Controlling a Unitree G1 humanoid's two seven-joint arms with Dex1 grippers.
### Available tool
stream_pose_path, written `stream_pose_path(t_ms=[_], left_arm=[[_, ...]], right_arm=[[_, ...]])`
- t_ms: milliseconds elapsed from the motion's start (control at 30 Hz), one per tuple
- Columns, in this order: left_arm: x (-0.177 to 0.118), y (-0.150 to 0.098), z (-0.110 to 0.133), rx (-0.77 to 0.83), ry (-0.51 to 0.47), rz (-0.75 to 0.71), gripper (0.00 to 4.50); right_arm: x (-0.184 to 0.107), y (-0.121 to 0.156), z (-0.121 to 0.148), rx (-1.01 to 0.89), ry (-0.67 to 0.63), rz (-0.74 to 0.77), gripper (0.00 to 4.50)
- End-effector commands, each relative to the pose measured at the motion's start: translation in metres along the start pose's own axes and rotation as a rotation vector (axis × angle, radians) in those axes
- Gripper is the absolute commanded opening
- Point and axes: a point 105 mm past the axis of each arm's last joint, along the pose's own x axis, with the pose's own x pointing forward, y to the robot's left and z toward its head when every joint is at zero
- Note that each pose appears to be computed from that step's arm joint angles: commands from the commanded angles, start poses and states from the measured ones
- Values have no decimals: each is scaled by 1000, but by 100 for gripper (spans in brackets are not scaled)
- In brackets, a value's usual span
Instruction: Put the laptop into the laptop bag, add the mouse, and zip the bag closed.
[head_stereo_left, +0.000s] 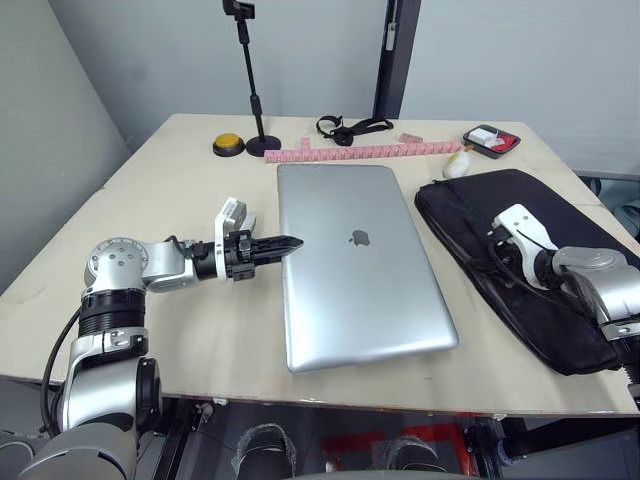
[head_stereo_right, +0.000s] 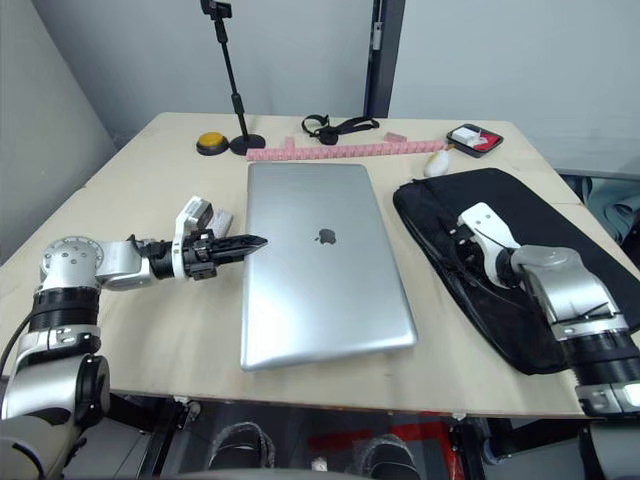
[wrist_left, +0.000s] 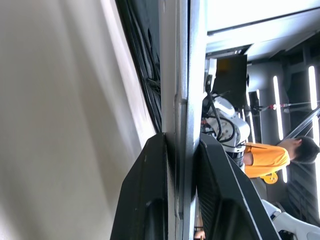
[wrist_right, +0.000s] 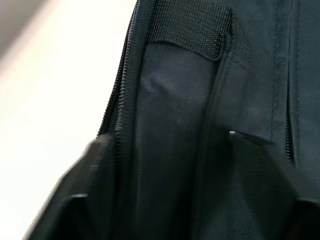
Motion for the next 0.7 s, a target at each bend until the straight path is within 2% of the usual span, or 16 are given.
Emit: stream_pose_path(t_ms=[33, 233, 433, 700], left_arm=[[-1, -31, 9, 56, -30, -160, 30], [3, -32, 15, 46, -57, -182, 30], [13, -30, 6, 25, -28, -199, 30], [35, -28, -5, -22, -7, -245, 30]], right_arm=[[1, 3, -9, 56, 19, 19, 198], [-3, 12, -5, 79, 14, 38, 3], [-16, 17, 23, 127, -67, 60, 3], [-55, -12, 81, 268, -191, 0, 3]])
